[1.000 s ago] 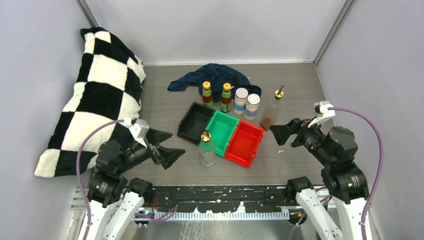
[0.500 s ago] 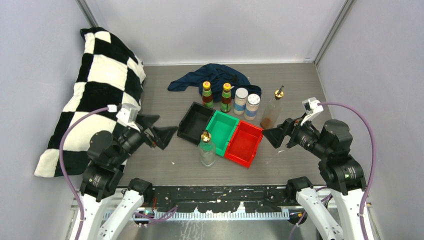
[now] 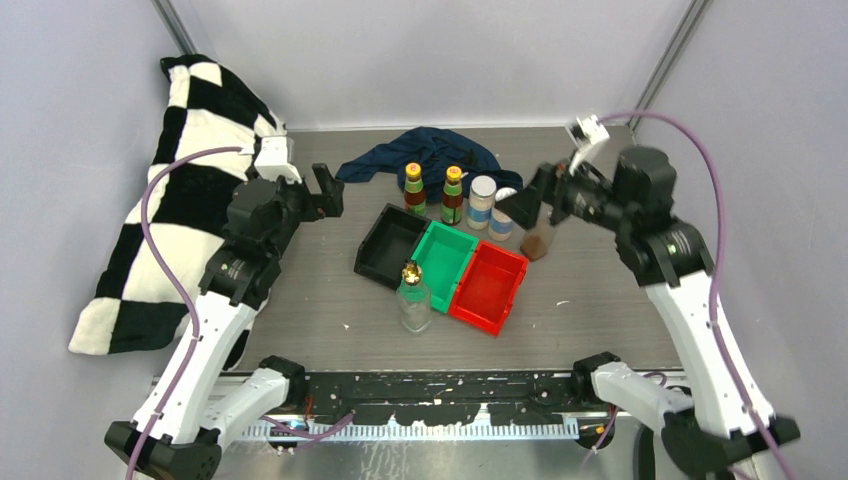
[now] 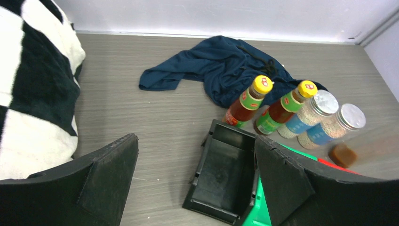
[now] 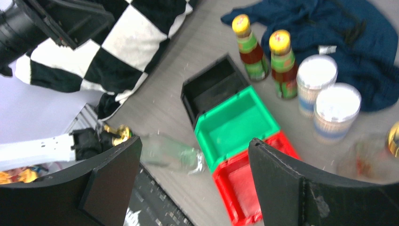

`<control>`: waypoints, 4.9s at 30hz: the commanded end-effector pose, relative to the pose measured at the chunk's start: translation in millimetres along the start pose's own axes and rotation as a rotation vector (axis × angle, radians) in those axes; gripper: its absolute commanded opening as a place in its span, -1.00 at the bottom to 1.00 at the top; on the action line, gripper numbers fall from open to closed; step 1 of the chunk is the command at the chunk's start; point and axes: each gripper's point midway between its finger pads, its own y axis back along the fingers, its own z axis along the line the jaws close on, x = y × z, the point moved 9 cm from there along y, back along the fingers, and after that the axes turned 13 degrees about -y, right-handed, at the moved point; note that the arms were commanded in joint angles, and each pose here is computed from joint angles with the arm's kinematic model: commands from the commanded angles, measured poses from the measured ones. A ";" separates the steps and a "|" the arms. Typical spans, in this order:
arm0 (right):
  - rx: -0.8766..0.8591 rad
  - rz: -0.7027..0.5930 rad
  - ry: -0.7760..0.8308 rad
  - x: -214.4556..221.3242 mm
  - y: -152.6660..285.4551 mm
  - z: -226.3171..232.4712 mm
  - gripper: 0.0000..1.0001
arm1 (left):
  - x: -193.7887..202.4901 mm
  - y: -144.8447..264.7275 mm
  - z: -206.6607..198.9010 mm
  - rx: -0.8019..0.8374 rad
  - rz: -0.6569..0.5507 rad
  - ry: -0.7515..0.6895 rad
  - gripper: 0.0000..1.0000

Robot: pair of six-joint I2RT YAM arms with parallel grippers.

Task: Organize the condiment bottles
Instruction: Pick up the bottle from the center of the board.

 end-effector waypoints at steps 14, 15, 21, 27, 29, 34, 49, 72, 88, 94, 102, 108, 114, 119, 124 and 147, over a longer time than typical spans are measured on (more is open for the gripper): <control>0.206 -0.206 0.754 -14.9 -90.0 78.7 0.85 | -28.1 -21.4 10.1 -0.109 -0.130 -0.086 0.93; 0.204 -0.249 0.745 -12.8 -81.9 82.3 0.85 | -28.3 -21.6 10.0 -0.107 -0.132 -0.088 0.94; 0.235 -0.319 0.782 30.6 -50.2 89.2 0.85 | -23.4 -24.7 9.1 -0.098 -0.123 -0.097 0.94; 0.255 -0.302 0.861 63.5 -31.2 112.9 0.85 | -19.8 -25.1 8.9 -0.096 -0.111 -0.100 0.94; 0.257 -0.308 0.882 77.7 -26.7 119.8 0.85 | -18.6 -24.7 9.3 -0.100 -0.109 -0.101 0.94; 0.214 -0.343 0.767 98.4 -11.5 124.2 0.85 | -13.5 -24.4 9.6 -0.101 -0.098 -0.104 0.94; 0.107 -0.433 0.436 178.2 -0.5 124.1 0.84 | -8.9 -24.8 10.5 -0.114 -0.065 -0.101 0.94; 0.074 -0.488 0.412 229.2 -22.7 117.4 0.86 | 6.8 -25.0 11.7 -0.164 0.012 -0.036 0.94; 0.109 -0.476 0.354 211.1 -46.2 89.6 0.95 | 13.1 -20.2 14.3 -0.200 0.024 -0.008 0.99; 0.105 -0.453 0.369 207.6 -64.8 89.9 0.96 | 12.0 -17.7 14.1 -0.200 0.022 0.005 0.99; 0.085 -0.406 0.374 213.5 -75.9 97.8 0.98 | 11.7 -15.8 16.0 -0.210 0.021 0.001 1.00; 0.063 -0.376 0.359 214.7 -84.8 100.8 0.99 | 10.9 -16.3 18.4 -0.205 0.016 0.021 1.00; 0.051 -0.370 0.332 212.7 -89.3 98.6 0.99 | 11.4 -17.7 18.9 -0.199 0.020 0.031 0.99; 0.046 -0.365 0.305 209.0 -94.7 91.6 0.99 | 11.8 -18.4 18.9 -0.197 0.023 0.035 1.00; 0.035 -0.353 0.290 205.3 -102.6 87.4 0.99 | 12.4 -20.4 19.8 -0.195 0.027 0.042 1.00; 0.012 -0.313 0.252 192.5 -144.7 64.6 0.99 | 16.9 -28.3 22.7 -0.199 0.054 0.057 1.00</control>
